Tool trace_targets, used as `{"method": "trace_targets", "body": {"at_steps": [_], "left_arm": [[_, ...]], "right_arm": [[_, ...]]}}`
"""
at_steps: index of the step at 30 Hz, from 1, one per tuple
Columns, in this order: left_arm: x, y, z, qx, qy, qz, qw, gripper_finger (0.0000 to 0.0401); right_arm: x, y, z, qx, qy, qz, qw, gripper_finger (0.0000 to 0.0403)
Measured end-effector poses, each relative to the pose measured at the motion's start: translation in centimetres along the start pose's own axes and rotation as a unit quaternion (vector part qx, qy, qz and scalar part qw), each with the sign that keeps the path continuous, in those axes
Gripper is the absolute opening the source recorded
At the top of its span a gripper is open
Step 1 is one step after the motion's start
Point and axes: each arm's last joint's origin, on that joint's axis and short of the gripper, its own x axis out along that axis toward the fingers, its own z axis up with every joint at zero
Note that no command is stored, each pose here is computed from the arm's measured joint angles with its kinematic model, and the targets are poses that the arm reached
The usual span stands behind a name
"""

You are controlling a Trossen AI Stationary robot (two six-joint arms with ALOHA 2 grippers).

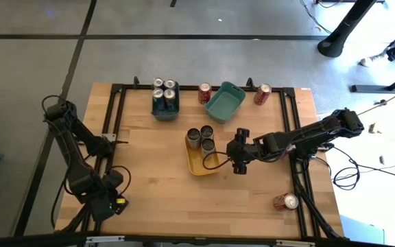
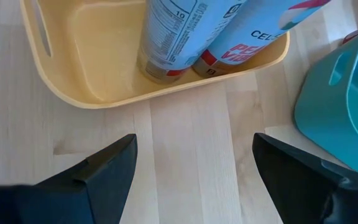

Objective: Sort soda cans
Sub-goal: Put the white pink soda can into the yellow bin

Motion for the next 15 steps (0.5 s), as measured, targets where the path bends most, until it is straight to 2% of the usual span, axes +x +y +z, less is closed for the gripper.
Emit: {"method": "trace_targets", "body": {"at_steps": [6,11,15], "left_arm": [[0.0,0.0,0.0,0.026,0.000,0.000,1.000,0.0247],[-0.3,-0.2,0.4,0.026,-0.001,-0.003,1.000,0.0246],[-1.8,-0.7,1.4,0.019,0.004,-0.030,0.999,0.0246]], "right_arm": [[0.0,0.1,0.0,-0.001,0.003,0.009,1.000,0.0319],[0.0,0.1,0.0,-0.001,0.003,0.009,1.000,0.0319],[0.0,0.1,0.0,-0.001,0.004,0.014,1.000,0.0319]]}}
